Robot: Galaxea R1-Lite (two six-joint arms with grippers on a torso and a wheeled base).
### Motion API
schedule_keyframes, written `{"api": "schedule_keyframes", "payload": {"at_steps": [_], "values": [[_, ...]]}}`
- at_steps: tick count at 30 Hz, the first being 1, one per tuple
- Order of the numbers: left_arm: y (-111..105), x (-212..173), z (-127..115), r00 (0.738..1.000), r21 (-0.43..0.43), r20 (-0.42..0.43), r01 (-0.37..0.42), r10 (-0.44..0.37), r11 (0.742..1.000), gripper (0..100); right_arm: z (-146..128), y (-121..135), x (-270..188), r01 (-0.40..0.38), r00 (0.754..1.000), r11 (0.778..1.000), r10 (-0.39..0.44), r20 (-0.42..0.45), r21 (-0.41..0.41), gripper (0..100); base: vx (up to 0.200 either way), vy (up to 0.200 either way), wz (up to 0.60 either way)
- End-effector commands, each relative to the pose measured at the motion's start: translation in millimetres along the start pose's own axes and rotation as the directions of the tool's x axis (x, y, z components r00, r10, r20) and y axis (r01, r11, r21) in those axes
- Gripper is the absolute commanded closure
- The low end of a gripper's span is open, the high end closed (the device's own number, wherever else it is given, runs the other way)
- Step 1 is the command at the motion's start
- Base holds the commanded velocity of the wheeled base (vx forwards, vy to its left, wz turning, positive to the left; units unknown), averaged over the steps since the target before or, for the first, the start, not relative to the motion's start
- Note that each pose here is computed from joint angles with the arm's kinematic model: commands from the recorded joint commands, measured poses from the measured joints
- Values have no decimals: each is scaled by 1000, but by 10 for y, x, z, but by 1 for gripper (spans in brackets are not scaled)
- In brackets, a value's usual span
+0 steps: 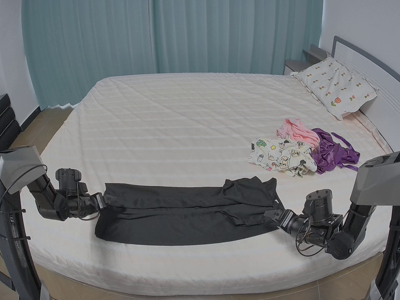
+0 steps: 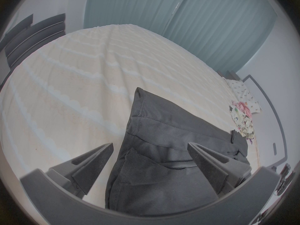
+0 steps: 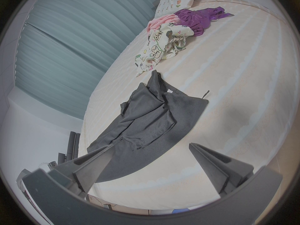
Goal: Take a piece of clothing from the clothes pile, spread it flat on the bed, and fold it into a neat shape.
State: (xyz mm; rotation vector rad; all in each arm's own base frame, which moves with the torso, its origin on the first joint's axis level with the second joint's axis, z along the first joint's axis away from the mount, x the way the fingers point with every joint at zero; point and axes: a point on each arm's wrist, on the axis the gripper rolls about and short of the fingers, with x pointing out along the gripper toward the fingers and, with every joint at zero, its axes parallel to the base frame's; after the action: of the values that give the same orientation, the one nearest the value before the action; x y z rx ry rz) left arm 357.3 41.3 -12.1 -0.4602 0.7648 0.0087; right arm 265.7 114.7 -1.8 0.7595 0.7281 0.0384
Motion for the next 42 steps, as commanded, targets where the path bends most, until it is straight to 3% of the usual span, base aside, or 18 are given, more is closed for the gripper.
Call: {"api": "schedule_keyframes", "payload": {"at_steps": [1,20,30,42], "values": [[60,165,-47,999,20,-34,-9,10,1000,0,-6,-6,7,3,1000,1000,-3,-2,-1,0,0,0,0],[5,445,94,999,45,-54,13,-10,999,0,-21,-25,29,9,1000,1000,-9,-9,-3,0,0,0,0],[34,376,36,989,18,-112,102,-100,995,0,-13,-23,19,-17,1000,1000,17,12,1,0,0,0,0],[-82,75,170,982,25,-82,170,-167,985,0,-23,-34,19,-16,1000,1000,16,4,1,0,0,0,0]]}}
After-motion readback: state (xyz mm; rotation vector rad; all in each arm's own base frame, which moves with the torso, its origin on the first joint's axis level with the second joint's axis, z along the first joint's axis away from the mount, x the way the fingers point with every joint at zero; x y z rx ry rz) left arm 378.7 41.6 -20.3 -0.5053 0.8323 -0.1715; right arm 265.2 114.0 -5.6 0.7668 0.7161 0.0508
